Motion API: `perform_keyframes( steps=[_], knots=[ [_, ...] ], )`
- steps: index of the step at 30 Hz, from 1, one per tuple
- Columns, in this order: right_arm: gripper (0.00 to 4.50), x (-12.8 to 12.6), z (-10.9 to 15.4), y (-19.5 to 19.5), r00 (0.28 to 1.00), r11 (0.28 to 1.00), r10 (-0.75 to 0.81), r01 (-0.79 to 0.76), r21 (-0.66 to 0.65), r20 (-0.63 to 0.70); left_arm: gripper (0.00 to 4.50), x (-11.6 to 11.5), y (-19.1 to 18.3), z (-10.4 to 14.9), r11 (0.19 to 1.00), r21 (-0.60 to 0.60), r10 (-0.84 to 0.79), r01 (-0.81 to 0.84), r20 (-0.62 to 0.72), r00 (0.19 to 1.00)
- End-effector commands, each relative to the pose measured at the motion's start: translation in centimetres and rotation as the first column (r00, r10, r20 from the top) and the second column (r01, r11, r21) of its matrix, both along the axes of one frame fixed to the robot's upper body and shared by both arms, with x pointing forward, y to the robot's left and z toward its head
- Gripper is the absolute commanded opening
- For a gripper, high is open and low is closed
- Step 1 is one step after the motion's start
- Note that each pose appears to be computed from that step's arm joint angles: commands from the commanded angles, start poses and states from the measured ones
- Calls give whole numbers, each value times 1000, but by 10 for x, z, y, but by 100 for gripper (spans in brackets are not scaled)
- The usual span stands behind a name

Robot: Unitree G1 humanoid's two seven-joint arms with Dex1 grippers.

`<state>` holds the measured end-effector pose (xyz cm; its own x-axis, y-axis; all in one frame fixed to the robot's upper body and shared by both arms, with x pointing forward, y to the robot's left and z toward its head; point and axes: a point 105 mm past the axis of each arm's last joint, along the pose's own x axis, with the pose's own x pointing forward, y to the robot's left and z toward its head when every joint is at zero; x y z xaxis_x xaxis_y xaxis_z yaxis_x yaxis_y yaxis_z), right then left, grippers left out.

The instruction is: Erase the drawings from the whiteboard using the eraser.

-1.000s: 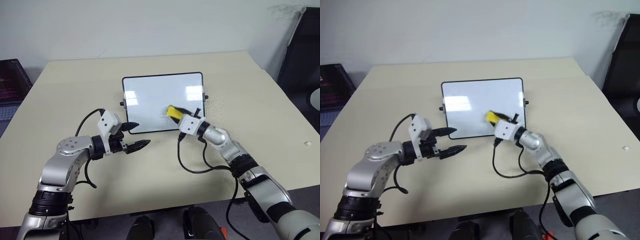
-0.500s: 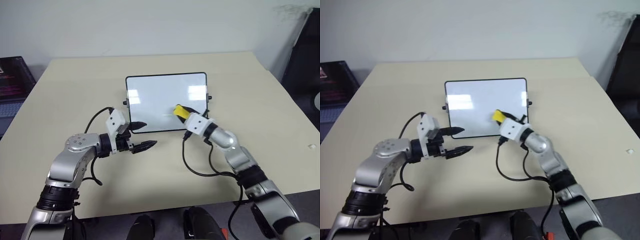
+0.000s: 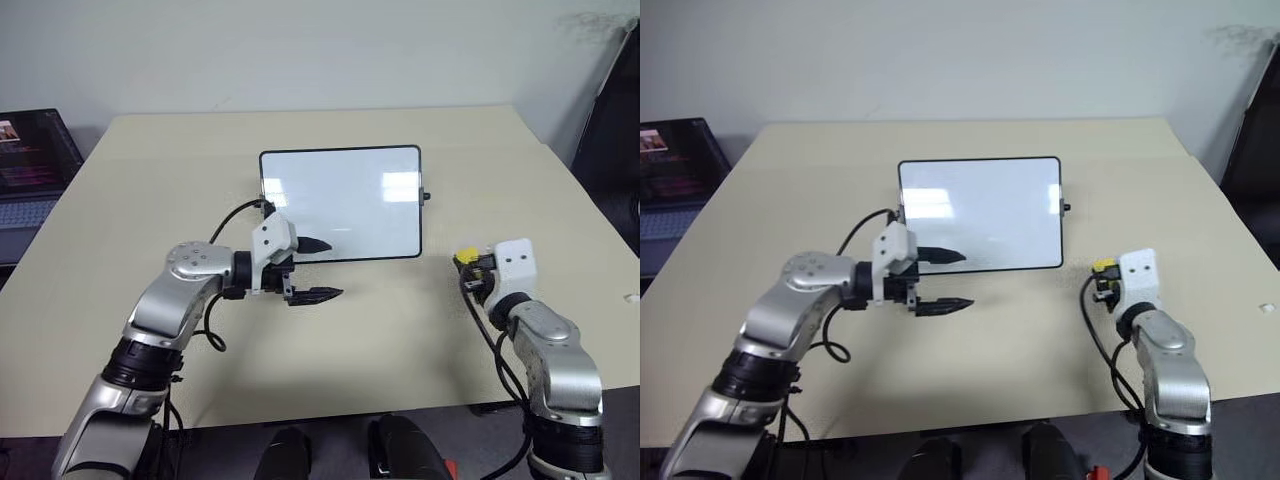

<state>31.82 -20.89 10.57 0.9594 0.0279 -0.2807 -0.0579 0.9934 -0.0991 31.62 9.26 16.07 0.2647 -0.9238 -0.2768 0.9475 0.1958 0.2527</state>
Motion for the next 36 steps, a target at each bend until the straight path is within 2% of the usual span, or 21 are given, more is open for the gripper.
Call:
perform_keyframes(
  steps=[1,4,11,18,24,25,31,32,33,36],
  knots=[
    [118,4,18,-4,998,999,-45,45,27,32,450,6,-14,2,998,23,-58,57,42,997],
    [118,11,20,5,1000,1000,4,-4,30,16,450,11,-27,1,997,13,-77,76,41,996],
    [118,20,21,8,1000,997,2,-1,71,-12,450,11,-48,5,992,-19,-125,126,56,991],
    [118,25,20,1,999,997,-35,36,72,-17,450,8,-54,12,988,-11,-152,154,91,984],
    [118,30,18,-4,998,993,-68,69,96,-19,450,8,-48,8,991,-3,-132,133,89,987],
    [189,30,18,-5,997,993,-70,71,97,-19,450,8,-47,8,992,-4,-128,129,87,988],
    [375,36,18,-6,998,992,-67,67,104,-9,450,8,-42,4,995,-8,-98,99,78,992],
    [421,37,19,-6,998,992,-66,65,105,-2,450,9,-40,4,996,-11,-86,87,76,993],
    [449,38,20,-5,998,993,-62,61,103,11,450,9,-38,4,997,-16,-74,75,75,994],
    [449,40,38,4,994,994,-19,7,107,111,450,13,-31,8,999,-48,-13,17,79,997]
  ],
)
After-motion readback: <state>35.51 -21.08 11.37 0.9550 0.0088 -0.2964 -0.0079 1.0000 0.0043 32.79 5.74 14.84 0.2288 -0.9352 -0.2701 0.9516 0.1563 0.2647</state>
